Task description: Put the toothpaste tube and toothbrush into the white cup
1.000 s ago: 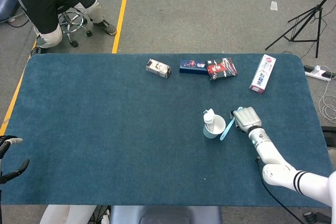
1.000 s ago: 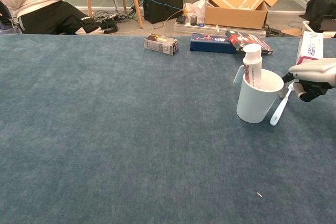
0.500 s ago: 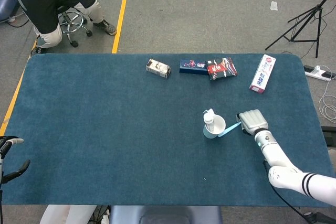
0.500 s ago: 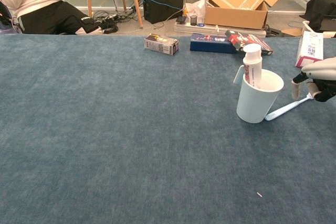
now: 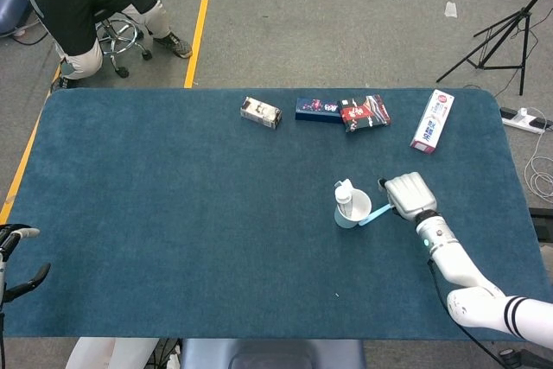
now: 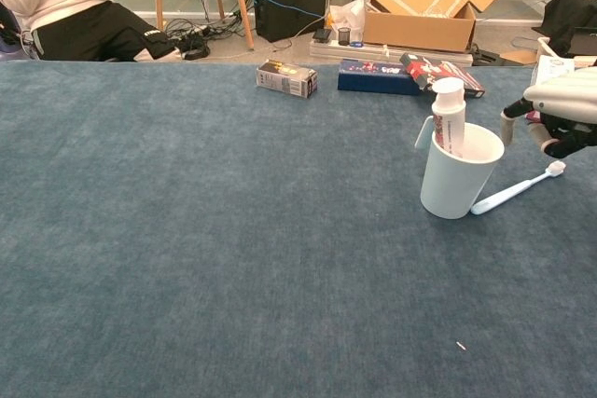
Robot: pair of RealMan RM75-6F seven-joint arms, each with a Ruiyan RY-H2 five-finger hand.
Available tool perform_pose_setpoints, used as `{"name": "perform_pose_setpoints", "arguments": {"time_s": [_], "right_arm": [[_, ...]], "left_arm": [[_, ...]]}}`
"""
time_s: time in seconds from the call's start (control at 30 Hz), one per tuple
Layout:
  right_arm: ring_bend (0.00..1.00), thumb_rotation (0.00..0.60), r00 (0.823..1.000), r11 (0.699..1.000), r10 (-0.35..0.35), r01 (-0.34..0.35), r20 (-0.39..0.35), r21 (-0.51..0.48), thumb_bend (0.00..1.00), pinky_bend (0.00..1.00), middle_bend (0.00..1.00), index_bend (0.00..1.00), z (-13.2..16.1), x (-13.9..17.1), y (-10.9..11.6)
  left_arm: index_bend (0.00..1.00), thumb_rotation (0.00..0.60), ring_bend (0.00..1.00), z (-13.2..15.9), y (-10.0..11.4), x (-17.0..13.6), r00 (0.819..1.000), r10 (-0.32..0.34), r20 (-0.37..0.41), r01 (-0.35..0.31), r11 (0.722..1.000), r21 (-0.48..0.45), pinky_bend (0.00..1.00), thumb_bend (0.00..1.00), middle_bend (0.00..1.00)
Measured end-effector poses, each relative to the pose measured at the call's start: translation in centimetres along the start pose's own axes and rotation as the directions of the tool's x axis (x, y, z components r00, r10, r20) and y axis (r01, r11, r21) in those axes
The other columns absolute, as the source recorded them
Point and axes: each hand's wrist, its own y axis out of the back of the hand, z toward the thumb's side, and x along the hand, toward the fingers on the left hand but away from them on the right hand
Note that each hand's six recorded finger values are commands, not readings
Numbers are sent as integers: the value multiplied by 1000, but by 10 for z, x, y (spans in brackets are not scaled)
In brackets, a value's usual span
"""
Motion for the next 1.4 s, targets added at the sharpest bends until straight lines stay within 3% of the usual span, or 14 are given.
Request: {"name": "perform_pose_setpoints", "arguments": {"time_s": [0.23,0.37,0.63,0.87,1.4], "right_arm": [[1000,600,995,991,-86,90,-41,99,73,1000,1000,435,9,4,-12],[1000,600,993,986,-103,109,-49,128,0,1000,1000,436,11,6,-20],[1000,600,990,985,-128,135,-65,111,0,1000,1000,462,14,6,-32],[1000,600,992,990,-105,111,-72,92,7,1000,1000,491,17,5,-41],[1000,600,998,999,-34,35,-56,21,165,1000,1000,496,22,-8,-45]], "left_arm": [[329,600,213,0,1,0,1000,2,0,-2,1000,-3,271,219,299],[329,600,213,0,0,0,1000,0,1,0,1000,-2,271,219,299],[329,600,213,-1,1,0,1000,0,-1,0,1000,-3,271,219,299],[329,600,213,0,1,0,1000,0,0,0,1000,-3,271,219,299],[329,600,213,-1,1,0,1000,1,-1,-1,1000,-4,271,219,299]]}}
